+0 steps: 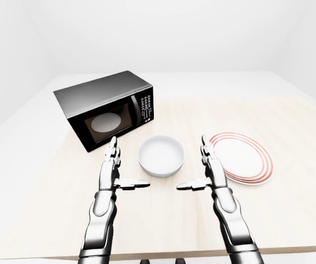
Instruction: Pick up the white bowl and put it on the plate.
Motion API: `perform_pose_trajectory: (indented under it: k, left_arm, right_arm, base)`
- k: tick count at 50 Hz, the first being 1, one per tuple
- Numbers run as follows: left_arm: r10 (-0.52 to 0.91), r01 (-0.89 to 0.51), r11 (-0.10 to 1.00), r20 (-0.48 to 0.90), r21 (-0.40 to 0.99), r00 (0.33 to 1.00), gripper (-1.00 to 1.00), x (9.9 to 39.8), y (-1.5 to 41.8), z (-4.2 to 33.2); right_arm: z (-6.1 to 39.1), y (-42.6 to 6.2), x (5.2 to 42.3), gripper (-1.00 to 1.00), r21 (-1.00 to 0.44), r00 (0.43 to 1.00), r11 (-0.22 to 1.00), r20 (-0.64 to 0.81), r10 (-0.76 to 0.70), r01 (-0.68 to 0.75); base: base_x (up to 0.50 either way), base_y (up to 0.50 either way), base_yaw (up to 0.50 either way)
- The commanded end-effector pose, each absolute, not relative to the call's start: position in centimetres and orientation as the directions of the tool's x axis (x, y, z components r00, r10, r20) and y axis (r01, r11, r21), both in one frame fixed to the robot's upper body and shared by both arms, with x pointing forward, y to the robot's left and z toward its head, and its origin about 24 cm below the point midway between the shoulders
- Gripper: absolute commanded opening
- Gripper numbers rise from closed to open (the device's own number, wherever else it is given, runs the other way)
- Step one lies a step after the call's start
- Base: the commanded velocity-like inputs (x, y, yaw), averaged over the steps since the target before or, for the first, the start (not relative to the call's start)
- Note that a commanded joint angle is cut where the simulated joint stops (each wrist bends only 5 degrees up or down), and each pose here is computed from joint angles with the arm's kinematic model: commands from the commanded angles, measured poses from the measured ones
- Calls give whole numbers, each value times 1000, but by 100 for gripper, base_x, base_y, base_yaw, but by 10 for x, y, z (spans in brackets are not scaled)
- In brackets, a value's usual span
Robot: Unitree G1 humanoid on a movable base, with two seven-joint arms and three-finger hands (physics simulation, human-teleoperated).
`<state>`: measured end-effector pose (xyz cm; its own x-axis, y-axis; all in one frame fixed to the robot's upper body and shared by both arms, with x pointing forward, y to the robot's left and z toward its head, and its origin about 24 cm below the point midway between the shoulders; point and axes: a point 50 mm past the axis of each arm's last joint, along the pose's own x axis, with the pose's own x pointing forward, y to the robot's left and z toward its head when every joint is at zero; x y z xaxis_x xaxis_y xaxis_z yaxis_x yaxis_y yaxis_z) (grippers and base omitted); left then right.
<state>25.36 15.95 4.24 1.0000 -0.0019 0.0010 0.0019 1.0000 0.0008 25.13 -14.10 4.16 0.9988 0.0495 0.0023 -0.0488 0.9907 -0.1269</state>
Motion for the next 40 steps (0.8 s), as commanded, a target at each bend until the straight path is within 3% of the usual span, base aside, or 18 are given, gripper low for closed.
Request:
perform_pose_trajectory:
  k: [1, 5, 6, 7, 20, 40]
  left_arm:
    - [-2, 2, 1000, 1, 1, 1000, 100, 254, 160, 42]
    - [-2, 2, 1000, 1, 1, 1000, 100, 254, 160, 42]
    - [-2, 2, 1000, 1, 1, 1000, 100, 254, 160, 42]
    - [-2, 2, 1000, 1, 1, 1000, 100, 254, 160, 42]
    - [-2, 2, 1000, 1, 1, 1000, 100, 254, 160, 42]
    - [-2, 2, 1000, 1, 1, 1000, 100, 254, 160, 42]
  right_arm:
    - [46, -145, 255, 100, -244, 999, 970, 26, 23, -16]
    - [48, -145, 255, 100, -330, 999, 944, 46, 15, 1]
    - [92, -146, 263, 100, -724, 980, 680, 196, 41, 117]
    - [89, -147, 263, 100, -747, 982, 653, 187, 26, 125]
    - [101, -143, 266, 100, -808, 980, 576, 193, 57, 125]
    - [88, -125, 266, 100, -895, 981, 445, 80, 180, -9]
  base:
    - [0, 0, 0]
    - [0, 0, 0]
    - [0, 0, 0]
    - [0, 0, 0]
    - [0, 0, 0]
    - [0, 0, 0]
